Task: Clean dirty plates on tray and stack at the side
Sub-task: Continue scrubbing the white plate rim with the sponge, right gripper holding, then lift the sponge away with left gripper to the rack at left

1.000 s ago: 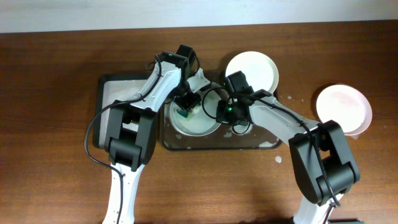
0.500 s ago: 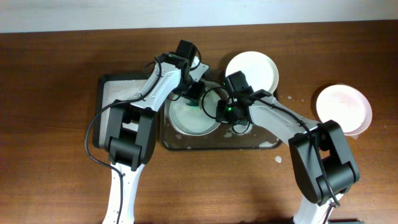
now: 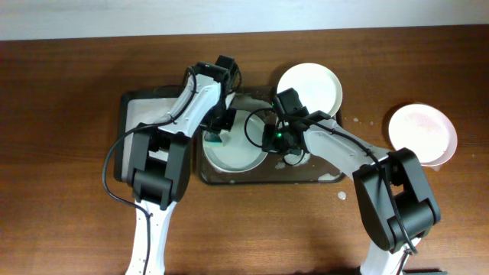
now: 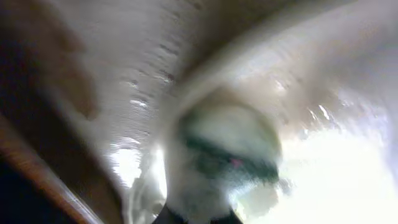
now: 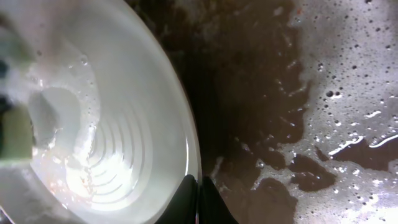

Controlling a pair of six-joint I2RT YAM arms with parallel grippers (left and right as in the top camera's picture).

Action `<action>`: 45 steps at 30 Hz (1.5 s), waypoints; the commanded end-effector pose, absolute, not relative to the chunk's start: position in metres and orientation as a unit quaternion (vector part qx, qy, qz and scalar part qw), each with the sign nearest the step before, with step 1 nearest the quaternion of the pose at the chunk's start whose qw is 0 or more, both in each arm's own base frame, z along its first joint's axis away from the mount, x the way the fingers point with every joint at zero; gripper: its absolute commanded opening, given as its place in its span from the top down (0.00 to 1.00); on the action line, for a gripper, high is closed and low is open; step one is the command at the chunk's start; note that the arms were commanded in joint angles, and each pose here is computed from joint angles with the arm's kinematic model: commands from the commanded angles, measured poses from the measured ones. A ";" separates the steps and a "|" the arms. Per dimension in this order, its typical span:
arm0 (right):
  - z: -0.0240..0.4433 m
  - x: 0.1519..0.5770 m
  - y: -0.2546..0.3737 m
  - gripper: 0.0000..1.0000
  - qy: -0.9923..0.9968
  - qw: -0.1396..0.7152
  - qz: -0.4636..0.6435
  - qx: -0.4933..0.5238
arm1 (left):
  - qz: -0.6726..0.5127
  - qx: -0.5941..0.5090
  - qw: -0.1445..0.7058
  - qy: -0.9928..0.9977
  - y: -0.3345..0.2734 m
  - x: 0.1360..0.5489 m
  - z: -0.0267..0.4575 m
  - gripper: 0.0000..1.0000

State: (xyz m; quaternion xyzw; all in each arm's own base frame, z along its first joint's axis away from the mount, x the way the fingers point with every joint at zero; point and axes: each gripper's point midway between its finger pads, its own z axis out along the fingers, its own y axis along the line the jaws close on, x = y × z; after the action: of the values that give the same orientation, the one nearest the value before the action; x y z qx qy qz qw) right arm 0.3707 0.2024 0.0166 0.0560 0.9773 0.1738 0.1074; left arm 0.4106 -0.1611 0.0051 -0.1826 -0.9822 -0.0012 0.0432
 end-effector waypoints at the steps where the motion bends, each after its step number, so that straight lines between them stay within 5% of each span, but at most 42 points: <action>1: 0.009 0.364 0.201 0.96 0.980 0.097 0.167 0.049 | 0.157 -0.320 0.125 -0.926 -0.202 0.361 -0.027 0.99; 10: 0.009 0.364 0.201 0.96 0.980 0.097 0.167 0.049 | 0.144 -0.302 0.057 -0.941 -0.212 0.394 -0.034 0.99; 15: 0.009 0.364 0.201 0.96 0.980 0.097 0.167 0.049 | -0.058 -0.123 -0.024 -0.990 -0.156 0.446 -0.042 1.00; 25: 0.009 0.364 0.201 0.96 0.980 0.097 0.167 0.050 | -0.128 -0.019 -0.005 -0.992 -0.130 0.433 -0.026 1.00; 37: 0.010 0.369 0.189 0.96 0.978 0.091 0.175 0.069 | 0.023 -0.118 0.128 -0.984 -0.169 0.378 0.033 0.99; 45: 0.037 0.374 0.196 0.96 0.973 0.114 0.197 0.033 | 0.107 -0.087 0.064 -0.988 -0.159 0.407 0.099 1.00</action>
State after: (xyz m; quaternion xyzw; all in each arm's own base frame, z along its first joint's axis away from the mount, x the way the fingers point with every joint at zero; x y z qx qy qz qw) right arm 0.3696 0.1968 0.0175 0.0574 0.9756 0.1903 0.0927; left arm 0.3800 -0.1648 0.0466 -0.0962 -0.9856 0.0417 0.1325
